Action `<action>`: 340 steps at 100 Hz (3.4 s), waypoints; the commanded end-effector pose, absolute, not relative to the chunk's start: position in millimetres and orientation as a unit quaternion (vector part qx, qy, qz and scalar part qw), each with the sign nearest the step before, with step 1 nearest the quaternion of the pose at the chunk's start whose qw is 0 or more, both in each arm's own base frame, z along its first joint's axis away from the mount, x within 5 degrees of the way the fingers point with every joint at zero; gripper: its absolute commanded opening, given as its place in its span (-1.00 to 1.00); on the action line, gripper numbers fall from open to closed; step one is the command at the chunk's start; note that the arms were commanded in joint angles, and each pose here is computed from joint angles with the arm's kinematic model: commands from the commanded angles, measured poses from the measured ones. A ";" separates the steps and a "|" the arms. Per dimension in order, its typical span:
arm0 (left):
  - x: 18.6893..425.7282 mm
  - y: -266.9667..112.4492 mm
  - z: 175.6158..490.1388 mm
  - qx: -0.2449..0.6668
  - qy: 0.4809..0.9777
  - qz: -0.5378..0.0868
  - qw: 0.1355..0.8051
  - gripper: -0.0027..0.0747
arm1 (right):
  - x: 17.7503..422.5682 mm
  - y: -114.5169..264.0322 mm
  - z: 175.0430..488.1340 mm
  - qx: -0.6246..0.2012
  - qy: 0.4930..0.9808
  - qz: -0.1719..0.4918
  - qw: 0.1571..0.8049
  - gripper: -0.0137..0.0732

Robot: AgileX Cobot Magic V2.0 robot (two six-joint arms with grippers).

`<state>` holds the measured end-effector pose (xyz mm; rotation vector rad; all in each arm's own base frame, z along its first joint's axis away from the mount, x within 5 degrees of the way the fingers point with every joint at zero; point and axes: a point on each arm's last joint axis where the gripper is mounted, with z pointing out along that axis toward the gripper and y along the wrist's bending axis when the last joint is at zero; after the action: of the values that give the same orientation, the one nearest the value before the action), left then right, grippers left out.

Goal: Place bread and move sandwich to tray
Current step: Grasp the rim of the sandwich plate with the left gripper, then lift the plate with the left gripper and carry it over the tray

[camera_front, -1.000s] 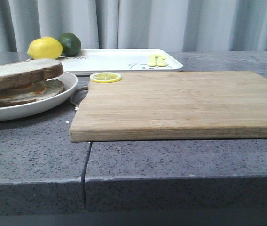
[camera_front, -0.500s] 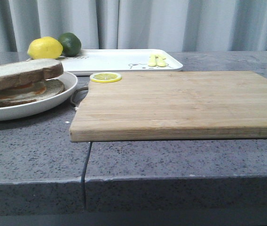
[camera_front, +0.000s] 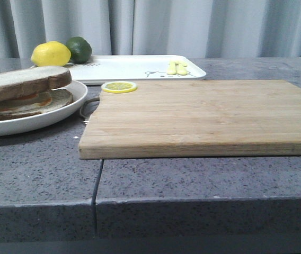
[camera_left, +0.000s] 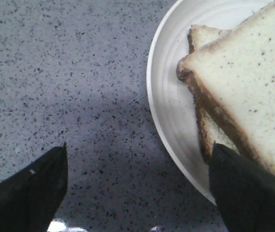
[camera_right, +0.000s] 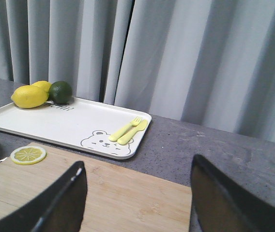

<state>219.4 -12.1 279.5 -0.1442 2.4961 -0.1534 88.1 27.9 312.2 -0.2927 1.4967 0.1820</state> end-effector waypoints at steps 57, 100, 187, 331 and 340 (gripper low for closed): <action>250.1 -15.5 262.3 -0.092 0.943 -0.088 0.307 0.51 | 88.3 23.2 325.6 -0.110 0.653 0.067 0.746 0.40; 253.0 -15.6 256.7 -0.093 0.947 -0.087 0.296 0.51 | 88.4 23.0 325.9 -0.109 0.652 0.066 0.747 0.40; 253.1 -18.6 257.2 -0.109 0.943 -0.108 0.294 -0.98 | 88.4 22.9 326.0 -0.109 0.652 0.066 0.748 0.40; 431.5 -64.6 336.9 -0.177 0.846 -0.383 0.325 -0.98 | 88.5 21.5 327.7 -0.102 0.646 0.061 0.754 0.40; 447.3 -71.3 333.8 -0.167 0.846 -0.391 0.323 -0.98 | 88.5 21.3 327.9 -0.101 0.645 0.060 0.755 0.40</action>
<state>443.2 -60.2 293.0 -0.4620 2.3589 -0.9195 88.4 26.7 313.7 -0.2782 1.4818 0.1722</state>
